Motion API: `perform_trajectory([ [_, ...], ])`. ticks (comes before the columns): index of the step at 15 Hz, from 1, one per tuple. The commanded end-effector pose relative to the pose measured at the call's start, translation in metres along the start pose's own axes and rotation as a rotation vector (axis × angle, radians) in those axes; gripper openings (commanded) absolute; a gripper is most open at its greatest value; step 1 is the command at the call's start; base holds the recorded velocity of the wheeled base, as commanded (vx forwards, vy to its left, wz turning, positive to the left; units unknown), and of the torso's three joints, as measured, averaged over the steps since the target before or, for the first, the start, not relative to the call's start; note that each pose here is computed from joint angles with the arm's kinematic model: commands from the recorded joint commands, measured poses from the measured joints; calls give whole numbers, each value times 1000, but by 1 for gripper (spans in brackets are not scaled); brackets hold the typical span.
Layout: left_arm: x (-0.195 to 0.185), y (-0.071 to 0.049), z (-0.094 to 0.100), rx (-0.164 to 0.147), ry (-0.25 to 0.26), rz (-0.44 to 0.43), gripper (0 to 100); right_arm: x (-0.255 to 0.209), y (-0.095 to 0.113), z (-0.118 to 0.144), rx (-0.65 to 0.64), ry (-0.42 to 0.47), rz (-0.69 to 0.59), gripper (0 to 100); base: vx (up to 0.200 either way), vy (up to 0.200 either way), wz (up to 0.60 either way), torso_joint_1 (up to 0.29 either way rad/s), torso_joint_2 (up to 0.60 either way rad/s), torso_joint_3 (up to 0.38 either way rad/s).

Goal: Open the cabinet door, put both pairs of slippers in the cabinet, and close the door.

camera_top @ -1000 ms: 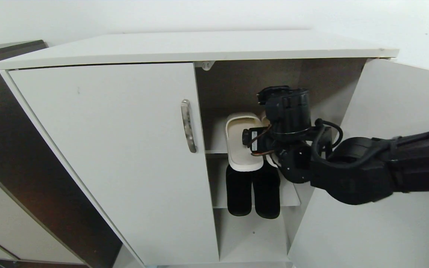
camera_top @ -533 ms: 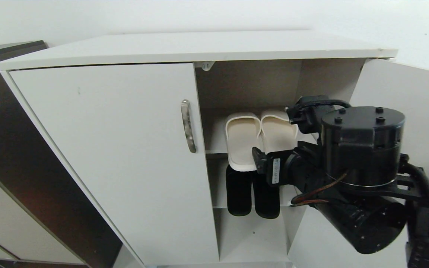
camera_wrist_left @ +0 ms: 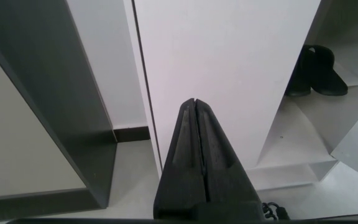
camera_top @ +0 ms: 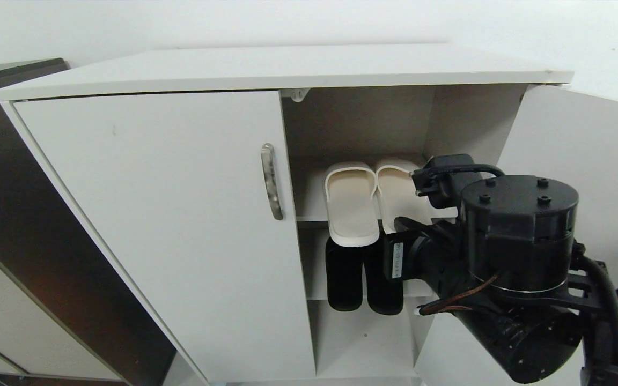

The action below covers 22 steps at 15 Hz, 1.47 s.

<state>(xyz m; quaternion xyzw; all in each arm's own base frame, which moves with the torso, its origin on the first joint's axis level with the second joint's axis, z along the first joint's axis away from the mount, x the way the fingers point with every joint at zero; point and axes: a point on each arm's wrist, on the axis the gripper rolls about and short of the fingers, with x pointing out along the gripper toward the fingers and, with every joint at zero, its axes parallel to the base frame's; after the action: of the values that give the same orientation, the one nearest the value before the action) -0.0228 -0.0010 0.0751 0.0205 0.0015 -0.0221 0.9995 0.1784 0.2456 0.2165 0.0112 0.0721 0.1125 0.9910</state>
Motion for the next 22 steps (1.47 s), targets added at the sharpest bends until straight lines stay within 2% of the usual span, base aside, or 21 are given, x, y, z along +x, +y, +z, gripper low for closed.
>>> perform_trajectory([
  [1,0,0,0,0,-1,1,0,4,3,-7,-18,18,-4,0,0,0,0,0,0,0],
  [3,0,0,0,0,1,0,0,4,3,-8,-20,19,-4,0,0,0,0,0,0,0],
  [22,0,0,0,0,-1,0,0,8,3,-27,-55,53,-11,0,-200,0,0,4,4,3],
])
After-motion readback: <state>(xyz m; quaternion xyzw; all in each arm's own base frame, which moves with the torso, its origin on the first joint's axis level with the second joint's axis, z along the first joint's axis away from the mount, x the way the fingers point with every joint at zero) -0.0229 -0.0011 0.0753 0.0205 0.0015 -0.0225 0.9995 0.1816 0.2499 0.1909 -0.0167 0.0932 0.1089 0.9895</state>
